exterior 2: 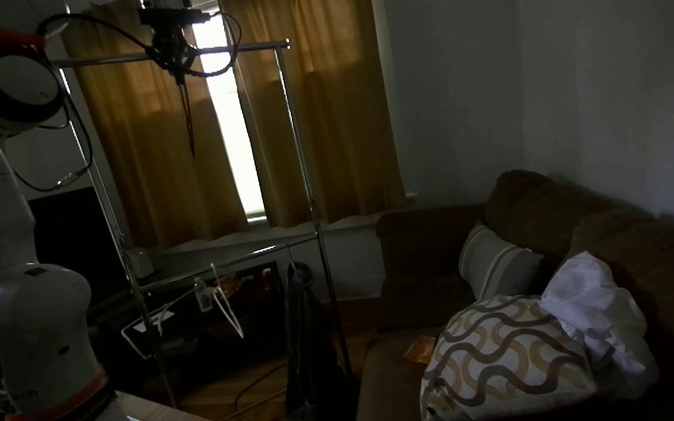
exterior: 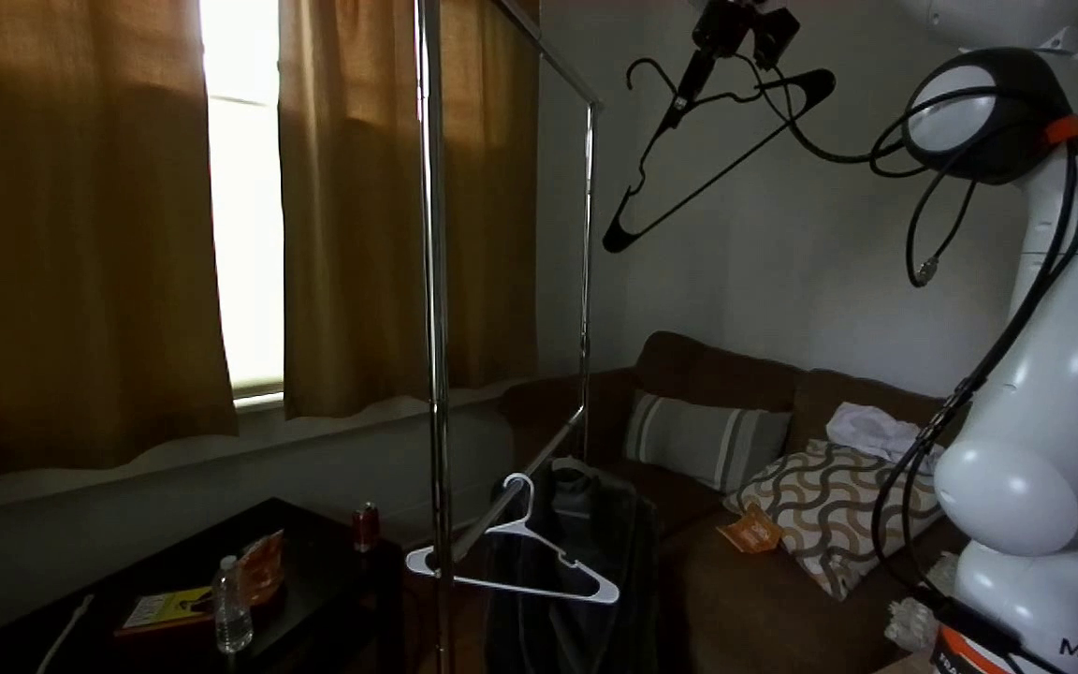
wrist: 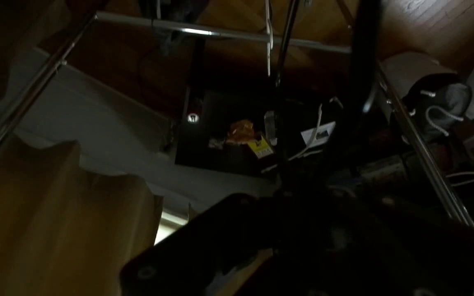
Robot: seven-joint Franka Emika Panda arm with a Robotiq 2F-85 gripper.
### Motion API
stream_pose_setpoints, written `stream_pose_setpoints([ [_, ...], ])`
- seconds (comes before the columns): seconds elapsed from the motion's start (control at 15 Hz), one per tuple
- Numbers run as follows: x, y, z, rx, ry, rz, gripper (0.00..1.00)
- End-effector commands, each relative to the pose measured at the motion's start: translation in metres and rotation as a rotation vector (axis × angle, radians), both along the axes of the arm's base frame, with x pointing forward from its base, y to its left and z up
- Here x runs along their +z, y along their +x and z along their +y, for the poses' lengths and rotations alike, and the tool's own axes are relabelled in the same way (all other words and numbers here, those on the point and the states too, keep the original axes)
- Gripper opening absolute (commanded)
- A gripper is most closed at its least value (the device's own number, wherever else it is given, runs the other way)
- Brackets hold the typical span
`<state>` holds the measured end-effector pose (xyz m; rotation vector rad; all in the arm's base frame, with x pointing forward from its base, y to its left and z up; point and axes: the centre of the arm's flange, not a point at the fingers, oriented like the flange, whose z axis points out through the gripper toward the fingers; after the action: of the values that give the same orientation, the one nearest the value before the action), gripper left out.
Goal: Hang the white and black coat hanger on the bottom railing
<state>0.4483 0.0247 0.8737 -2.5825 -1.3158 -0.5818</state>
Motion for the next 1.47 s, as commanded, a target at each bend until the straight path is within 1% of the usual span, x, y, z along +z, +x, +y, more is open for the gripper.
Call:
stream_pose_setpoints([
  [0.0,-0.063,-0.013,0.012,-0.048,-0.068,0.011,0.02],
  [0.13,-0.082,-0.007,0.017,-0.071,-0.091,-0.052,0.02],
  [0.2,-0.088,-0.004,0.019,-0.082,-0.081,-0.071,0.02],
  [0.27,-0.039,0.03,0.013,-0.05,-0.071,-0.043,0.07],
  [0.33,-0.044,0.033,0.016,-0.055,-0.072,-0.056,0.07],
  [0.47,-0.05,0.032,0.018,-0.057,-0.072,-0.059,0.07],
  [0.73,-0.048,0.025,0.017,-0.058,-0.072,-0.064,0.07],
  [0.8,-0.048,0.025,0.017,-0.058,-0.072,-0.064,0.02],
  [0.87,-0.06,0.029,0.016,-0.044,-0.063,-0.048,0.02],
  [0.93,-0.075,0.032,0.017,-0.042,-0.093,-0.022,0.02],
  [1.0,-0.086,0.033,0.018,-0.034,-0.09,-0.007,0.02],
  [1.07,-0.1,0.033,0.019,-0.02,-0.111,0.011,0.02],
  [1.27,-0.131,0.033,0.016,0.024,-0.109,0.0,0.02],
  [1.33,-0.143,0.033,0.016,0.039,-0.122,-0.008,0.02],
  [1.4,-0.154,0.032,0.018,0.05,-0.108,-0.027,0.02],
])
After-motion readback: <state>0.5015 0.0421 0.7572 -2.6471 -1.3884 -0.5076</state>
